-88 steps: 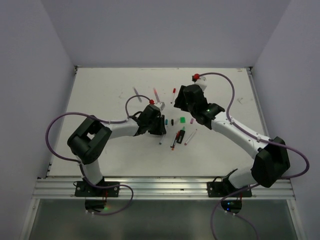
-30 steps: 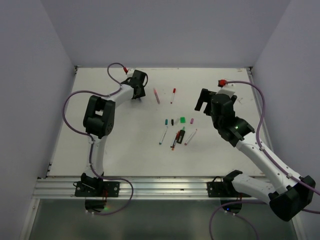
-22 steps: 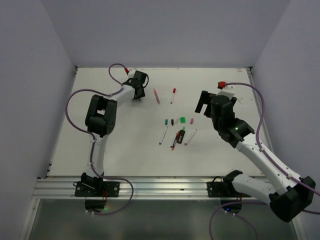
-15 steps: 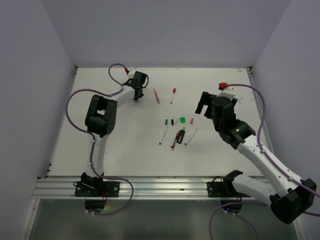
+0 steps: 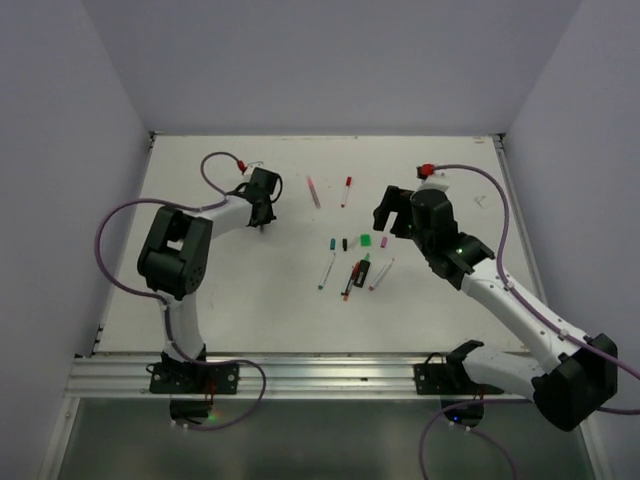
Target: Open the pen caps
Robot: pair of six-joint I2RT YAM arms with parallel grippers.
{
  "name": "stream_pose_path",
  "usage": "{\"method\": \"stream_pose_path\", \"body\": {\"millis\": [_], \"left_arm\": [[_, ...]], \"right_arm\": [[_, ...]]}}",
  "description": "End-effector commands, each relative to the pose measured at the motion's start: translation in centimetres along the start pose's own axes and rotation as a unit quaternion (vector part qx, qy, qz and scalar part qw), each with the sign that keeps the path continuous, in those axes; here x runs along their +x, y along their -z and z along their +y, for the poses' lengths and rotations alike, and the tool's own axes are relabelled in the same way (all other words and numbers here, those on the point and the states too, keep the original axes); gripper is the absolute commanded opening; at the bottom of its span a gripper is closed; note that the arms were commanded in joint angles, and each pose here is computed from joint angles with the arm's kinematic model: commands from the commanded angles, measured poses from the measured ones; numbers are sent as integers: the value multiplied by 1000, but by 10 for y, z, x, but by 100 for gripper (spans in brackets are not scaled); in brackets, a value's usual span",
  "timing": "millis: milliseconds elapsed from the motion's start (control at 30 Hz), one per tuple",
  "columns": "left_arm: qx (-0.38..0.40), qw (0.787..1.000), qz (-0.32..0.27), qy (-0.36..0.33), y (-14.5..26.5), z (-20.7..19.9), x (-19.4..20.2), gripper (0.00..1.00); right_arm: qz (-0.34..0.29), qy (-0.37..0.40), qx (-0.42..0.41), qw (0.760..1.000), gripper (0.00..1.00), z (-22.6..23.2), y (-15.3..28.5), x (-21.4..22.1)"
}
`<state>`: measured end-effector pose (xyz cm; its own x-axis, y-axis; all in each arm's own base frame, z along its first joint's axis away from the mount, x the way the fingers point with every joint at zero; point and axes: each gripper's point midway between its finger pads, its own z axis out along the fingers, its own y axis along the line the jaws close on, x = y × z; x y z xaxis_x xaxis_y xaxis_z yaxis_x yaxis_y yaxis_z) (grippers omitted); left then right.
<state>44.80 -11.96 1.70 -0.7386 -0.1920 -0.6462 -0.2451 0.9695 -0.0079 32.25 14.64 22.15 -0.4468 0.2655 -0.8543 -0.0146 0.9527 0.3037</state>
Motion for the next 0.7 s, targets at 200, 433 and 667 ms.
{"method": "stream_pose_path", "body": {"millis": [200,433,667], "left_arm": [[167,985,-18,-32,101,-18,18,0],[307,945,-56,-97,176,-46,28,0],[390,907,-100,-127,226,-65,37,0]], "right_arm": [[58,-64,-140,986,87,86,-39,9],[106,-112,-207,966,86,145,-63,27],[121,-144,-245,951,81,189,-77,29]]}}
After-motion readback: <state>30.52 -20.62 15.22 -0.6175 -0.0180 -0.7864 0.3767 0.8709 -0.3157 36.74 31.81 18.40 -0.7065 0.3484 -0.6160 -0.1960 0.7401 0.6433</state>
